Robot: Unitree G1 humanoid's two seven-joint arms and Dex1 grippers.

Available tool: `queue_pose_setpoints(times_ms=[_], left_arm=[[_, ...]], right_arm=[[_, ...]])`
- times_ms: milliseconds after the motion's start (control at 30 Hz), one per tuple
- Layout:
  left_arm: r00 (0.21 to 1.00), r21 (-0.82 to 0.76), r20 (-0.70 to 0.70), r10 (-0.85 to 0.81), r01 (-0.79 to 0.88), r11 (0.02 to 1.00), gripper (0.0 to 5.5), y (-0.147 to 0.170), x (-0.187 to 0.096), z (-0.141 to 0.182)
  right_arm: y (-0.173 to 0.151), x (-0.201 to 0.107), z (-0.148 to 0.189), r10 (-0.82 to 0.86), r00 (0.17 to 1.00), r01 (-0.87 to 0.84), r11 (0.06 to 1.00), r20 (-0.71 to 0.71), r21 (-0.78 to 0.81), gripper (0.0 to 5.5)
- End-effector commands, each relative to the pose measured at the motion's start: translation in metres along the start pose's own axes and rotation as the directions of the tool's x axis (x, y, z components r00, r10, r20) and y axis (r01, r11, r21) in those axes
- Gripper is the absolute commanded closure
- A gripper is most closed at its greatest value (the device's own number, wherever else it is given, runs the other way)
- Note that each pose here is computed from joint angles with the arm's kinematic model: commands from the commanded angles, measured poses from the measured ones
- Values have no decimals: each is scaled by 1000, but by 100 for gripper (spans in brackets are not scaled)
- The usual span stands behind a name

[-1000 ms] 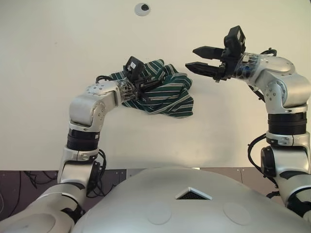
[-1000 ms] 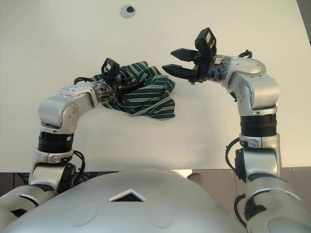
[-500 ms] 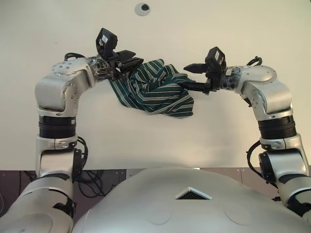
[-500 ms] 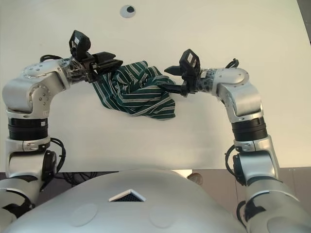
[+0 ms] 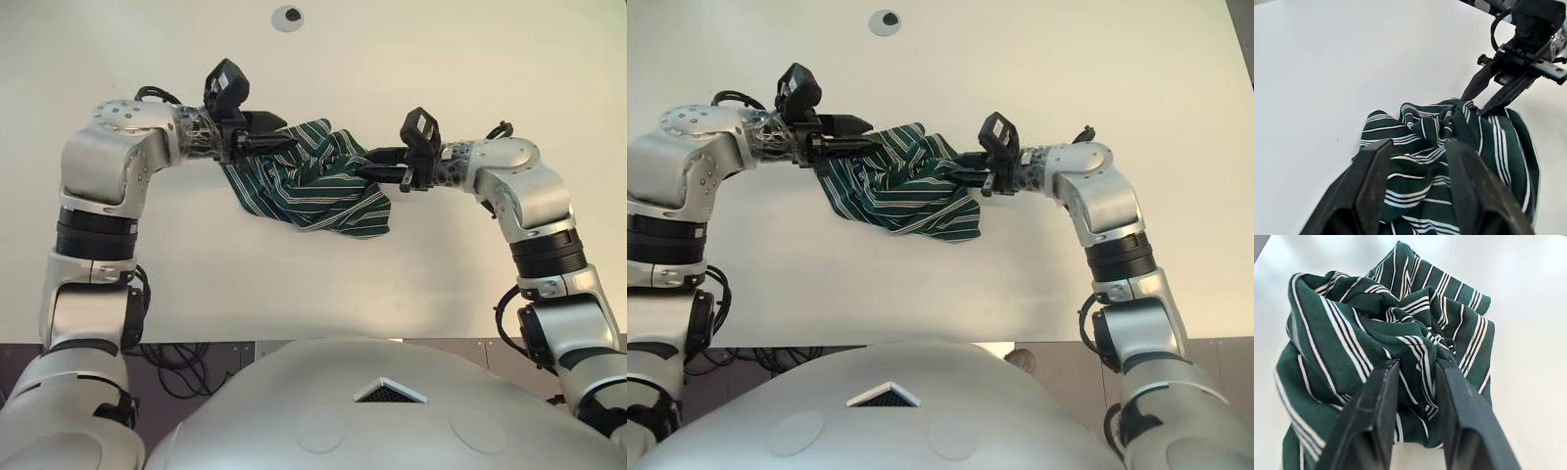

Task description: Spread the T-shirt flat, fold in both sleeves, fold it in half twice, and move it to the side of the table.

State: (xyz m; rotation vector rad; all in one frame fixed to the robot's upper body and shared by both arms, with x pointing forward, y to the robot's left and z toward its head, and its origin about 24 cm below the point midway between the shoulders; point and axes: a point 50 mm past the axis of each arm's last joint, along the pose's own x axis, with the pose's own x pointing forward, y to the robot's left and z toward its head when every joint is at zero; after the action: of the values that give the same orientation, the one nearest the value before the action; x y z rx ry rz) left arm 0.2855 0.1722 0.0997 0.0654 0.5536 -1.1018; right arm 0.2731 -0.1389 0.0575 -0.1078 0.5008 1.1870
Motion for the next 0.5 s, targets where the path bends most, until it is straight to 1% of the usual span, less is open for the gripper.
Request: queue_pose_setpoints(times_ms=[33, 133, 167, 233, 333, 433, 500], left_arm=[[1000, 34, -16, 2, -1, 999, 355, 3, -1, 2], [1000, 37, -9, 22, -22, 999, 355, 7, -6, 4], [1000, 41, -7, 26, -26, 999, 355, 8, -7, 5], [1000, 49, -6, 27, -27, 998, 355, 10, -9, 7], [1000, 62, 3, 29, -29, 998, 355, 11, -11, 10], [1000, 74, 19, 0, -2, 997, 355, 6, -10, 15], [999, 78, 21, -29, 27, 997, 355, 1, -8, 16]], right_arm=[[3, 0, 8, 13, 1000, -12, 999, 8, -36, 493], [4, 1, 10, 10, 1000, -9, 999, 18, -52, 543], [4, -1, 11, 8, 1000, -7, 998, 24, -55, 547], [7, -6, 18, 12, 998, -8, 998, 63, -57, 547], [17, -26, 32, 47, 991, -42, 998, 127, -47, 547], [33, -49, 34, 93, 991, -90, 995, 93, -31, 547], [44, -59, 31, 141, 989, -141, 990, 52, -13, 547]])
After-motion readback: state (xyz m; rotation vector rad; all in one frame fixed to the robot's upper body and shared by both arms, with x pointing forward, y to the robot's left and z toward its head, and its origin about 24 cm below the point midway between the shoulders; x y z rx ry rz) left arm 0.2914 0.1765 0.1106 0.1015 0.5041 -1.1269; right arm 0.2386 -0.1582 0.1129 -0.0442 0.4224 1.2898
